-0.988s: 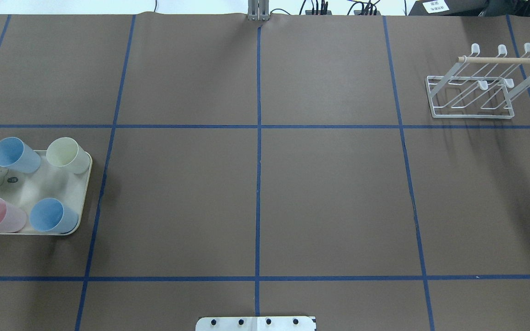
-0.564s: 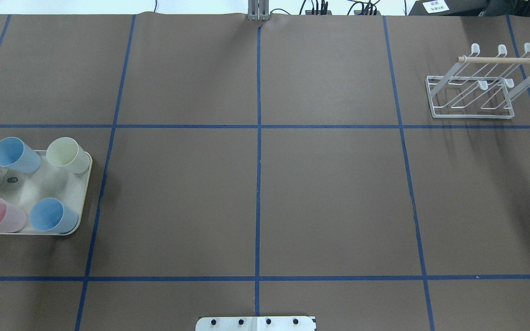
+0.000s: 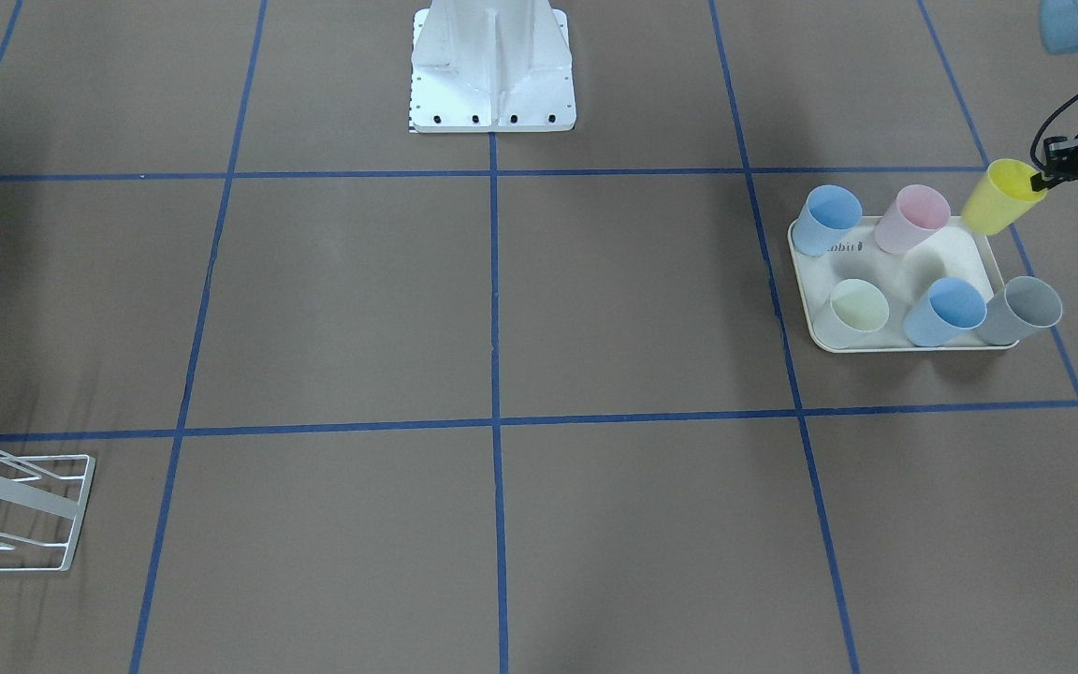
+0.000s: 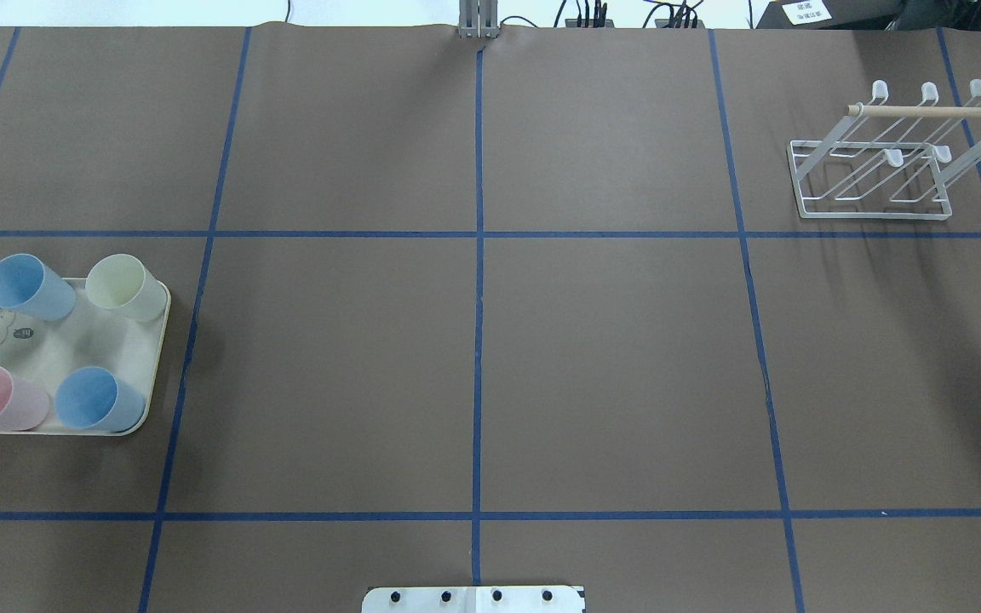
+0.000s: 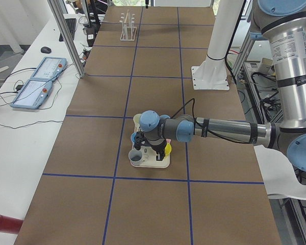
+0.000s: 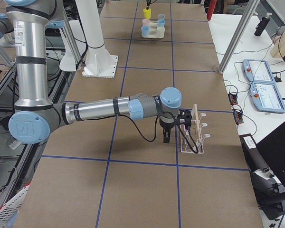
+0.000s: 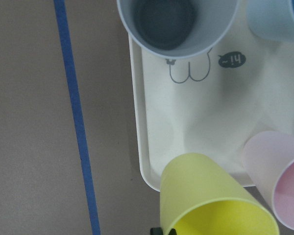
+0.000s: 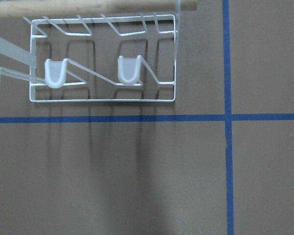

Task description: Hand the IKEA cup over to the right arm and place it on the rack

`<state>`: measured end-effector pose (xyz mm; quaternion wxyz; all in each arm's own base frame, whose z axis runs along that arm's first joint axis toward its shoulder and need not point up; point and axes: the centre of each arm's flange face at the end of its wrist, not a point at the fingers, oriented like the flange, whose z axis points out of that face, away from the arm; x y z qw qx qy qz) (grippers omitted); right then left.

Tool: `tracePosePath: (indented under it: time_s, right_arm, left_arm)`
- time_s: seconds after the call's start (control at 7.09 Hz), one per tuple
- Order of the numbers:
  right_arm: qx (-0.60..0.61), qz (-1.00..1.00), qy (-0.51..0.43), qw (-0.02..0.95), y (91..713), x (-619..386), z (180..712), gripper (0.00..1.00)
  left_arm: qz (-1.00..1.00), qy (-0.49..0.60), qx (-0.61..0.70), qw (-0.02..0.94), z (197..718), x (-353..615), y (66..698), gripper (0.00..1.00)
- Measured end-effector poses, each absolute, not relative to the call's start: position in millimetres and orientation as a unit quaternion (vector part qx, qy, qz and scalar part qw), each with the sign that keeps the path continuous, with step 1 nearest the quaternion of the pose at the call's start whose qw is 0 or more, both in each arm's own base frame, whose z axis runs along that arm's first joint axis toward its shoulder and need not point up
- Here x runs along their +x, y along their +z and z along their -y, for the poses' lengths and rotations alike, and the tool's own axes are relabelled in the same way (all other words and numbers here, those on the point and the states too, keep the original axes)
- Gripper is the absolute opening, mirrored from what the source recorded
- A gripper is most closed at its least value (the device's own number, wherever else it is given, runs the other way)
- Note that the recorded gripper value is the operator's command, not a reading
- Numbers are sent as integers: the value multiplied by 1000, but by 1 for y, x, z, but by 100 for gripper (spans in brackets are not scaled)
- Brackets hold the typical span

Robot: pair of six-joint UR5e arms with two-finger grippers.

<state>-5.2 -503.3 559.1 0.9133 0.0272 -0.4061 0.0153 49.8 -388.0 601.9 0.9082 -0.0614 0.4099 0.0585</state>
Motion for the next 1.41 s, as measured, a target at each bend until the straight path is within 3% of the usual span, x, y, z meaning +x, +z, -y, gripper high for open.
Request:
tracePosePath:
  time_s: [0.99, 1.41]
  right_arm:
    - [197, 443, -148, 862, 505, -94, 510, 100]
    - [212, 470, -151, 843, 472, -138, 525, 100]
  left_arm:
    - [-454, -61, -17, 889, 474, 34, 456, 0]
    - [-482, -107, -27, 869, 503, 58, 394, 0]
